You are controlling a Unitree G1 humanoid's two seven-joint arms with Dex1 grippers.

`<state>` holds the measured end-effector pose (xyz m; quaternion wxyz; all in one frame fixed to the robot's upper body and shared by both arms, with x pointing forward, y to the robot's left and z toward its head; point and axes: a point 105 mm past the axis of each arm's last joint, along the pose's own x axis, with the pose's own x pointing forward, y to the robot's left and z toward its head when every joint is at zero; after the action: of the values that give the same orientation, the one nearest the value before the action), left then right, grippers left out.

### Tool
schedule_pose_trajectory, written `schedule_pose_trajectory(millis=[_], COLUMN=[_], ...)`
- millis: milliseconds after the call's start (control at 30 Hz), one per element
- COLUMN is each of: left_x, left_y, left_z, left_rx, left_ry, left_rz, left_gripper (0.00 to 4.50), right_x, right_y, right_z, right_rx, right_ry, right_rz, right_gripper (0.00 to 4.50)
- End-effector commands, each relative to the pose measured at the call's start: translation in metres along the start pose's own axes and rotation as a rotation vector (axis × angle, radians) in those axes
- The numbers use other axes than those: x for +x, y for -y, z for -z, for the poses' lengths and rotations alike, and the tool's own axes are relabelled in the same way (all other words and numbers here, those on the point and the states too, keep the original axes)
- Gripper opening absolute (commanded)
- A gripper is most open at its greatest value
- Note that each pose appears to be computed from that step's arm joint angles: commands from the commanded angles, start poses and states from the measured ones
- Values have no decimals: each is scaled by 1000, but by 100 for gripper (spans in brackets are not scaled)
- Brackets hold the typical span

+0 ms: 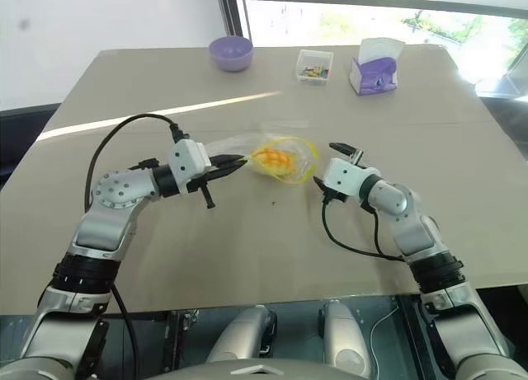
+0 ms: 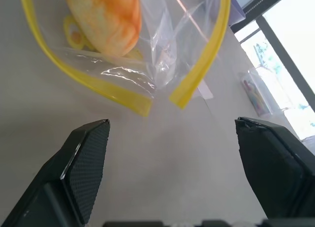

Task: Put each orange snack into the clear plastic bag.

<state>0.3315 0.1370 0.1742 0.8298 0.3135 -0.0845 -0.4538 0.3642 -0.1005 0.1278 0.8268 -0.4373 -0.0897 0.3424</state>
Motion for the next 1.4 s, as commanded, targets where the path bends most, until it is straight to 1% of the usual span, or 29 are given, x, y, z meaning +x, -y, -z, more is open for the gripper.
schedule_pose_trajectory(millis=[33,200,333,400,433,467,533,567,600,667,700,933,1033,1100,1200,1300,1400], left_x=[-1,-1,-3,-4,-4,-5,-6,-6,-6,-7,-7,-7,-5,-4,1,8,19], left_y=[-3,-2,0,1,1,2,2,2,2,1,1,0,-5,-12,-30,-51,-65], left_z=[-13,-13,-12,-11,-11,-10,-9,-9,-9,-9,-9,-9,-11,-15,-26,-39,-52], left_rx=[39,39,39,38,37,37,37,37,38,39,40,47,57,56,68,73,62], left_ry=[44,42,38,35,34,32,29,27,26,25,25,26,34,51,95,153,205], left_rz=[-9,-5,-4,-6,-7,-8,-10,-11,-12,-15,-16,-23,-48,-80,-158,-251,-307], left_gripper=[0,0,0,0,0,0,0,0,0,0,0,0,0,0,0,0,0], right_x=[10,21,23,22,22,21,21,20,20,19,18,16,15,10,-2,-18,-33], right_y=[11,16,20,20,20,19,18,17,16,17,18,21,31,48,81,112,138], right_z=[-16,-23,-24,-25,-25,-25,-25,-25,-25,-25,-24,-19,-14,-9,-3,-5,-9], right_rx=[-51,-72,-73,-70,-67,-62,-58,-62,-65,-62,-64,-66,-78,-89,-152,-219,-284], right_ry=[71,122,146,158,162,164,167,167,169,171,171,150,121,93,43,17,-3], right_rz=[32,29,24,13,8,1,-9,-17,-22,-17,-16,-11,28,88,188,293,383], right_gripper=[443,443,443,391,380,328,249,198,163,63,6,6,6,6,6,6,6])
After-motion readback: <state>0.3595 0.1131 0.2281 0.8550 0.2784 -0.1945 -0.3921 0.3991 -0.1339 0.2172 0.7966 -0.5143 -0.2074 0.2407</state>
